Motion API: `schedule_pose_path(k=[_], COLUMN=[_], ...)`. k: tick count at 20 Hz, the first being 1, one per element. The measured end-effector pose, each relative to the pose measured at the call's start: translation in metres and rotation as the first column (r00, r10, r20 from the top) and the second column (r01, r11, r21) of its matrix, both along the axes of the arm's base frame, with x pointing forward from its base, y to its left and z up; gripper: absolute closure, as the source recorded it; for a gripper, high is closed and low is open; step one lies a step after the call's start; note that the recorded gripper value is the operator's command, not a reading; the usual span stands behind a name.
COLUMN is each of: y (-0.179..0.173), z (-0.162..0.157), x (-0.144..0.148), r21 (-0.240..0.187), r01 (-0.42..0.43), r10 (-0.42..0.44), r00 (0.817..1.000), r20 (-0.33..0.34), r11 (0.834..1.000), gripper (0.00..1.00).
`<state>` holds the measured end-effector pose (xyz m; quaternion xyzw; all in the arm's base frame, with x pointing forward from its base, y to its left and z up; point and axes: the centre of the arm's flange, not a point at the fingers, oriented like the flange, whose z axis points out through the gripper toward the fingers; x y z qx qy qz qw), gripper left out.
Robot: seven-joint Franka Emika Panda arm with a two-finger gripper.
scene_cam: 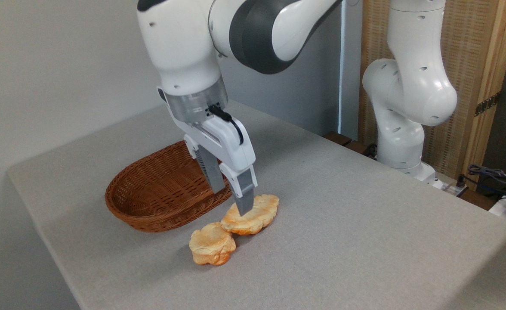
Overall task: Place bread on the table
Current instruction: 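Lower the bread roll onto the table and open the gripper, then raise the open gripper away from the bread rolls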
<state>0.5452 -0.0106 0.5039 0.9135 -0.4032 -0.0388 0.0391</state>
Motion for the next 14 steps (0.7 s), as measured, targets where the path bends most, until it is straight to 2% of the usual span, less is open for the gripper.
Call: schedule_pose_path(k=[7, 14], y=[0.000, 0.005], z=[0.040, 0.042], x=[0.016, 0.017], r21=[-0.004, -0.004], r01=[-0.002, -0.013], r10=[0.003, 0.013], r00=[0.986, 0.985], r20=[0.166, 0.174], r11=[1.000, 1.000], gripper=[0.00, 0.00])
